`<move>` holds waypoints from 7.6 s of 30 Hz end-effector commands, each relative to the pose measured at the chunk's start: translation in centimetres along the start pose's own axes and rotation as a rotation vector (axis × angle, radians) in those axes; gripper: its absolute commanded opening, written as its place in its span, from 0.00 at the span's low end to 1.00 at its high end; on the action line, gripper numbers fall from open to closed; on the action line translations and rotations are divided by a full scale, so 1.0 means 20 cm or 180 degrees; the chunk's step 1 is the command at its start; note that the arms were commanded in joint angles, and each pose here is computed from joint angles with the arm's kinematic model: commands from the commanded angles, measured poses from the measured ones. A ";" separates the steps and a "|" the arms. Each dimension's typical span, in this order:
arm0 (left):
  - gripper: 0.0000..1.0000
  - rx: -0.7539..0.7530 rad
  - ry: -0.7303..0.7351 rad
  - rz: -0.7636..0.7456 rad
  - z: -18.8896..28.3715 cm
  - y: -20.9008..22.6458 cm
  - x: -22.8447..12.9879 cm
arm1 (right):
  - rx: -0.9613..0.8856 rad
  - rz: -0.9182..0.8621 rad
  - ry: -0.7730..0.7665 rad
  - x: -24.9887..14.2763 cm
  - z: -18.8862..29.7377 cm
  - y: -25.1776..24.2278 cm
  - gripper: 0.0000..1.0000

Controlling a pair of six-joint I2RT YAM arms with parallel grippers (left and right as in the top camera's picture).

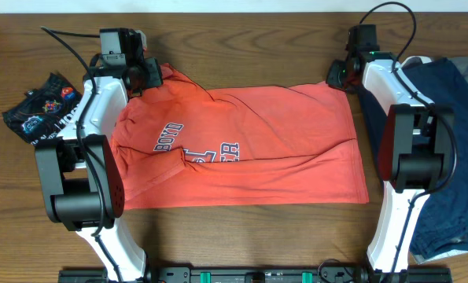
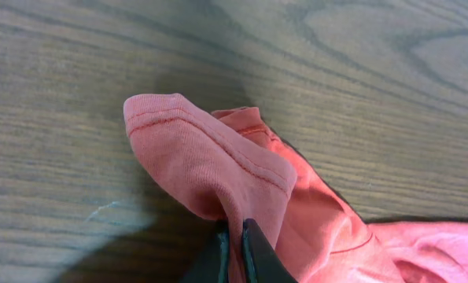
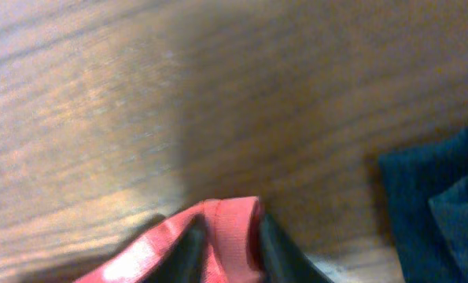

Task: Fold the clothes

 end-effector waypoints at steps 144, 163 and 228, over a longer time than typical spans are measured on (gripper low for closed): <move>0.54 0.2429 0.1453 0.0745 0.72 0.50 -0.91 | -0.0312 0.0346 0.2063 -1.00 0.60 -0.37 0.15; 0.58 0.1065 0.1228 0.0793 0.70 0.10 -0.76 | -0.0314 0.0344 0.2089 -1.01 0.61 -0.37 0.16; 0.58 0.1700 0.1666 0.0666 0.42 0.20 -1.02 | -0.0306 0.0377 0.2129 -1.02 0.62 -0.37 0.18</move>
Point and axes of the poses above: each gripper's point midway between its finger pads, its own z axis back along the fingers, its own y axis along the line the jaws close on, x = y × z, the point moved 2 cm from there along z, back along the fingers, and after that the axes turned 7 degrees about z, right-handed, at the moved point
